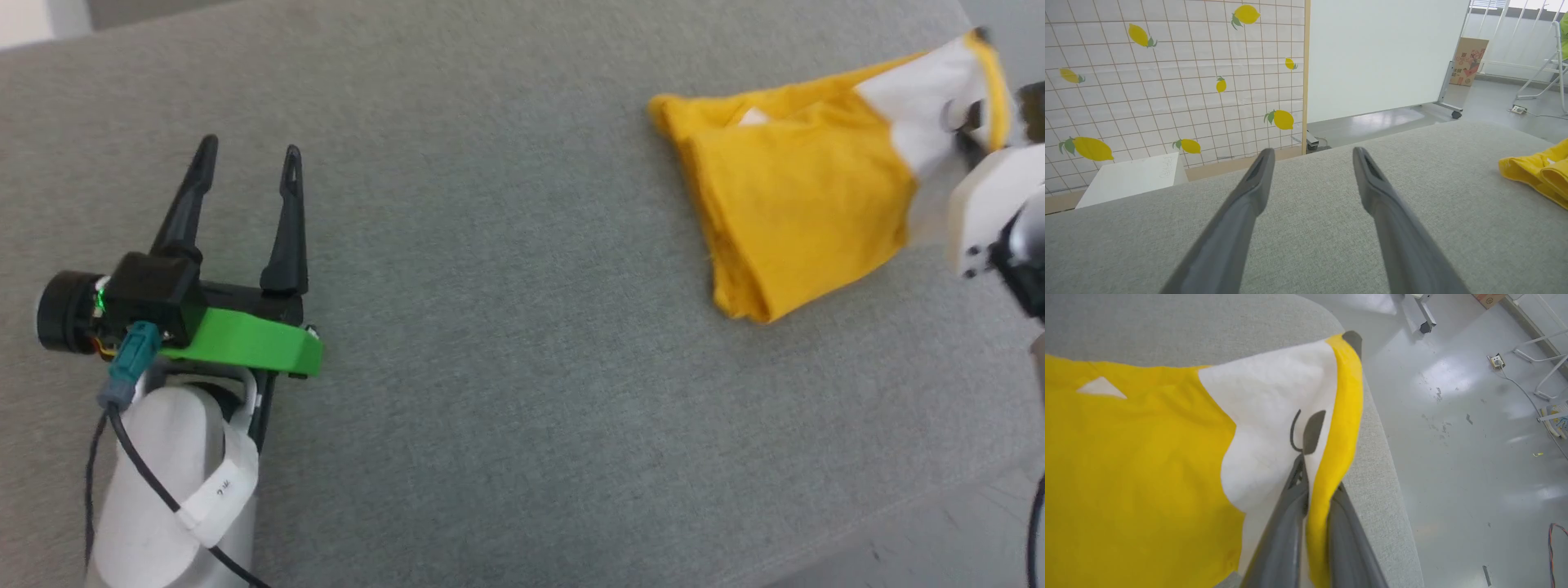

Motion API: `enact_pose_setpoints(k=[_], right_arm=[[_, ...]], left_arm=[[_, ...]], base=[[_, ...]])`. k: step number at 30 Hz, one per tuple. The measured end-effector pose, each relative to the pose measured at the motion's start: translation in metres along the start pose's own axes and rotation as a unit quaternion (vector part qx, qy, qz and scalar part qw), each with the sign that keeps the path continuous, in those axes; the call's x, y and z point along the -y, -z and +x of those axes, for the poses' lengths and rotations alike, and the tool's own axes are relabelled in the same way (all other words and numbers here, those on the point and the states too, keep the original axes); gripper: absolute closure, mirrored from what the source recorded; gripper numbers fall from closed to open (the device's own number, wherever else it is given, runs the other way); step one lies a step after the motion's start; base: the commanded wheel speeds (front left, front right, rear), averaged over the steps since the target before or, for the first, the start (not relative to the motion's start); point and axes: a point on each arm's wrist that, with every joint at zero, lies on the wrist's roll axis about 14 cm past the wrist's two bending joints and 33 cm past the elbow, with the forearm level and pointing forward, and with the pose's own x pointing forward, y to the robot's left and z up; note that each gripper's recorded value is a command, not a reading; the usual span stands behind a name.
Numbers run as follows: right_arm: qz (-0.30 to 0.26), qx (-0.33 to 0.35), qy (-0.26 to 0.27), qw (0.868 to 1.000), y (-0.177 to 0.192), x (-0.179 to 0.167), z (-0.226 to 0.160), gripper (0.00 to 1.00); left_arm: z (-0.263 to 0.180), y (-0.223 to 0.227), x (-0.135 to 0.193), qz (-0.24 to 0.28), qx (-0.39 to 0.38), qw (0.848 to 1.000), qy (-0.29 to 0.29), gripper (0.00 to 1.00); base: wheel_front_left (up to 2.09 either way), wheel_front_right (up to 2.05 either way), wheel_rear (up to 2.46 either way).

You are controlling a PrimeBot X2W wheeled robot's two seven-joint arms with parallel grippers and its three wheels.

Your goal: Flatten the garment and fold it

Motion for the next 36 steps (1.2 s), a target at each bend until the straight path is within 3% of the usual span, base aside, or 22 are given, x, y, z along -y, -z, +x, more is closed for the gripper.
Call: enact_pose_setpoints(k=[9, 16, 17, 18, 19, 29, 36], right_arm=[[-0.023, -0.015, 0.107, 0.994, 0.016, 0.071, 0.016, 1.00], [-0.023, -0.010, 0.137, 0.990, 0.022, 0.080, 0.032, 1.00], [-0.022, -0.009, 0.136, 0.990, 0.023, 0.079, 0.034, 0.67], [-0.021, -0.007, 0.135, 0.991, 0.023, 0.077, 0.035, 0.45], [-0.016, 0.000, 0.135, 0.991, 0.021, 0.077, 0.034, 0.00], [0.030, 0.115, 0.127, 0.985, -0.012, 0.078, 0.013, 0.00], [0.074, 0.198, 0.062, 0.975, -0.032, 0.036, -0.010, 0.00]], left_arm=[[0.017, 0.041, 0.006, -0.009, -0.031, 0.999, 0.028, 0.00], [0.012, 0.056, -0.010, -0.006, -0.045, 0.999, 0.013, 0.00], [0.010, 0.056, -0.012, -0.005, -0.044, 0.999, 0.010, 0.00], [0.009, 0.055, -0.014, -0.005, -0.044, 0.999, 0.007, 0.00], [0.008, 0.054, -0.015, -0.005, -0.042, 0.999, 0.005, 0.00], [-0.015, 0.029, -0.011, -0.036, -0.028, 0.999, -0.030, 0.00], [-0.052, 0.010, -0.019, -0.040, -0.037, 0.996, -0.070, 0.00]], base=[[0.00, 0.00, 0.00], [0.00, 0.00, 0.00], [0.00, 0.00, 0.00], [0.00, 0.00, 0.00], [0.00, 0.00, 0.00], [0.00, 0.00, 0.00], [0.00, 0.00, 0.00]])
